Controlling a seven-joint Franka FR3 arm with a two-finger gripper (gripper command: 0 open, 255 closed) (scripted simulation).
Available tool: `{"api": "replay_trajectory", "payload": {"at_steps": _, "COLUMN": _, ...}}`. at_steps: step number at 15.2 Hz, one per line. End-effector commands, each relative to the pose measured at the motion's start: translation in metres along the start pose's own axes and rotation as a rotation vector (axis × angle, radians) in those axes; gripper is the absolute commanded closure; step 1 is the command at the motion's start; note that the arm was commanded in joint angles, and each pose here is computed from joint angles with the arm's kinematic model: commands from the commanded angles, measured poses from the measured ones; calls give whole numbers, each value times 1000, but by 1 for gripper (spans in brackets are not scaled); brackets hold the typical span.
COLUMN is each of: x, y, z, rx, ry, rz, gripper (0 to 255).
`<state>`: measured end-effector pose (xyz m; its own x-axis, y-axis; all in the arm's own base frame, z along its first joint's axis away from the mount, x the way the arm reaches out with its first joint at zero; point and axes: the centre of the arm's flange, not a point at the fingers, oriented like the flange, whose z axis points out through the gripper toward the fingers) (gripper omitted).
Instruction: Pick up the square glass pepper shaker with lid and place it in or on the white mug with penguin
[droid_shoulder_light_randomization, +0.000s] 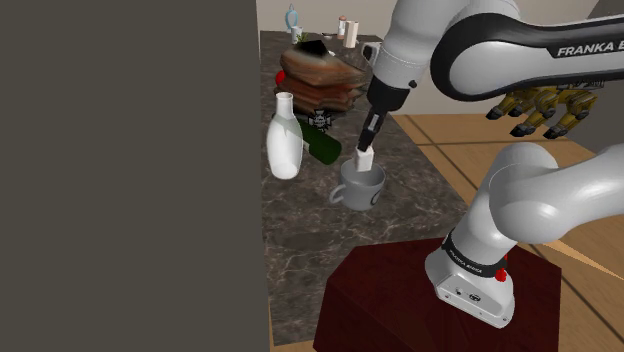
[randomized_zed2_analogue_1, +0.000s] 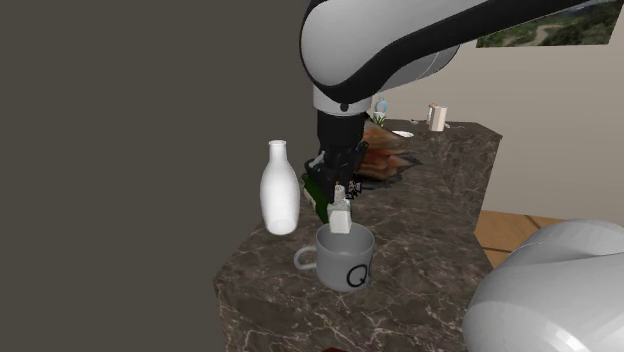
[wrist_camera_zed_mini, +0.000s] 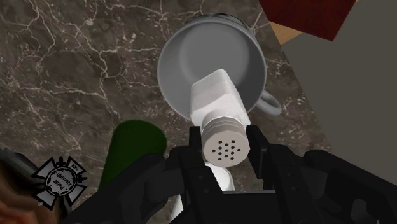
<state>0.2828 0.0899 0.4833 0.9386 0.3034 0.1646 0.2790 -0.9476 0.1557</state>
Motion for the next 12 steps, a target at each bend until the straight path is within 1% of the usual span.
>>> {"api": "replay_trajectory", "payload": {"at_steps": 1, "x": -2, "y": -1, "z": 10, "rx": 0, "ry": 0, "rz": 0, "gripper": 255}}
{"api": "replay_trajectory", "payload": {"at_steps": 2, "x": -4, "y": -2, "z": 17, "rx": 0, "ry": 0, "rz": 0, "gripper": 255}}
{"api": "replay_trajectory", "payload": {"at_steps": 10, "x": -4, "y": -2, "z": 17, "rx": 0, "ry": 0, "rz": 0, "gripper": 255}}
{"api": "replay_trajectory", "payload": {"at_steps": 11, "x": -4, "y": -2, "z": 17, "rx": 0, "ry": 0, "rz": 0, "gripper": 0}}
{"api": "replay_trajectory", "payload": {"at_steps": 12, "x": -4, "y": -2, "z": 17, "rx": 0, "ry": 0, "rz": 0, "gripper": 0}}
